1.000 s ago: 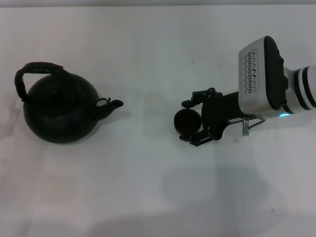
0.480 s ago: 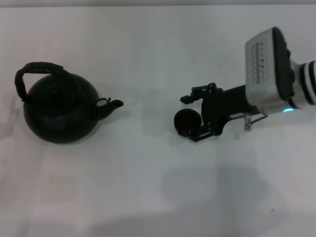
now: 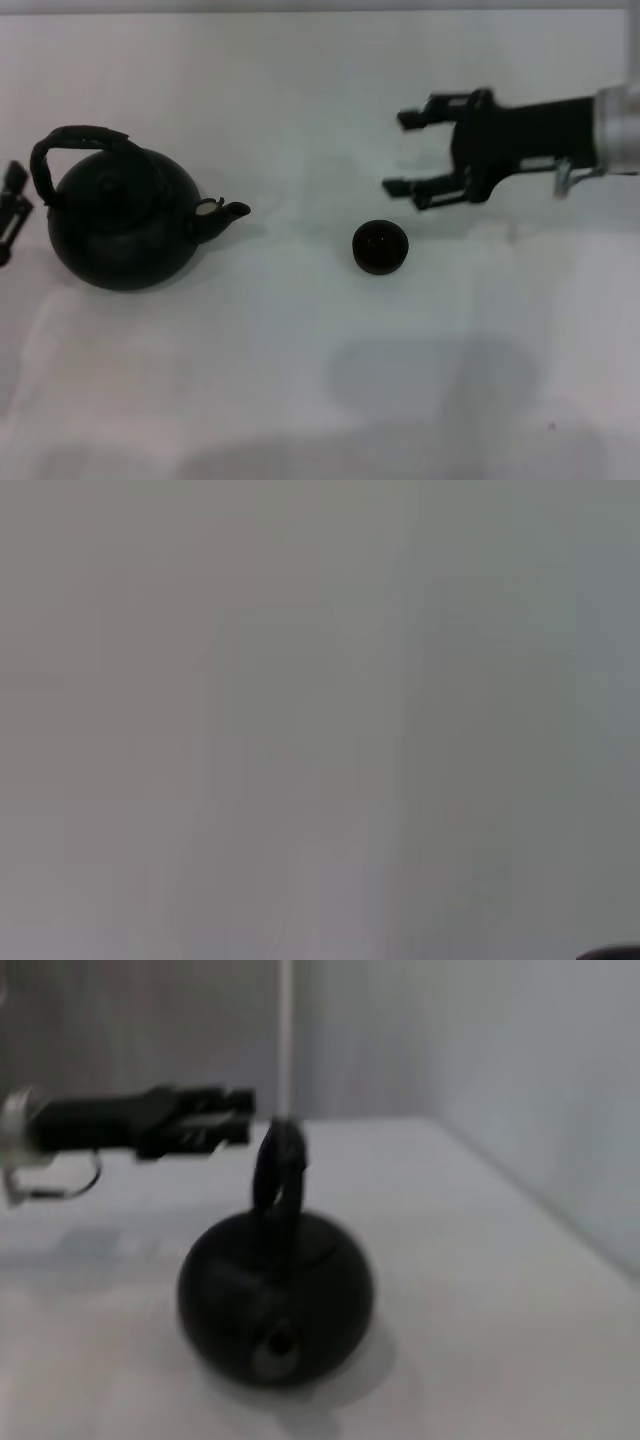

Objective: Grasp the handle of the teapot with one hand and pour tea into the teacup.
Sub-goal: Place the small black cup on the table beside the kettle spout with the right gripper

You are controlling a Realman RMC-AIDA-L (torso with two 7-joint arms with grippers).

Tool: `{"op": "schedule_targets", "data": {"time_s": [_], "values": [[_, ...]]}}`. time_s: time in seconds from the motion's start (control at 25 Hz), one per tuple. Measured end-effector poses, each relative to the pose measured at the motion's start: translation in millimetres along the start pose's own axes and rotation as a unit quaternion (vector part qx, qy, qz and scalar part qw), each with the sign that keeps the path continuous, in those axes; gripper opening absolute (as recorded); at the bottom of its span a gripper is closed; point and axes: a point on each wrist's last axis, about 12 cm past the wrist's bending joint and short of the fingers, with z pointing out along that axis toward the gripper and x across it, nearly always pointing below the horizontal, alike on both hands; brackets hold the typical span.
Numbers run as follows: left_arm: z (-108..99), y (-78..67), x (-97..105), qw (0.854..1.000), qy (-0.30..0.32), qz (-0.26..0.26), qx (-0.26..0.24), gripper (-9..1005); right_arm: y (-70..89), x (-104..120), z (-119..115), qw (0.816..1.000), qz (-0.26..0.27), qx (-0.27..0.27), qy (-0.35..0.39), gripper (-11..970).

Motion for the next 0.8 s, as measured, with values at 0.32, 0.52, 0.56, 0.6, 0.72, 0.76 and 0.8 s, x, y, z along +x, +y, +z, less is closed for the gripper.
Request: {"op": "schedule_targets", "data": {"time_s": [0.32, 0.52, 0.56, 0.6, 0.72, 0.76, 0.8], "values": [[4, -11.8, -4, 0.999, -0.023, 0.011, 0.038, 790, -3.7, 11, -22, 0.999, 0.017, 0.039, -0.027, 872], [14, -13.2, 0, 0.999, -0.003, -0.007, 0.041, 789, 0.0, 18, -25, 0.998, 0.020, 0.043, -0.030, 873], [14, -13.0, 0, 0.999, -0.002, -0.008, 0.041, 789, 0.6, 19, -25, 0.998, 0.021, 0.043, -0.031, 873], [15, -12.5, 1, 0.999, 0.001, -0.013, 0.040, 788, 1.2, 20, -25, 0.998, 0.022, 0.044, -0.032, 874], [16, -11.3, 2, 0.999, 0.007, -0.020, 0.039, 788, 2.2, 23, -27, 0.998, 0.027, 0.047, -0.035, 874], [17, -10.7, 3, 0.999, 0.012, -0.023, 0.037, 788, 2.3, 23, -27, 0.998, 0.027, 0.048, -0.036, 874], [17, -10.2, 4, 0.999, 0.016, -0.024, 0.035, 788, 2.4, 24, -27, 0.998, 0.029, 0.049, -0.036, 873]]}}
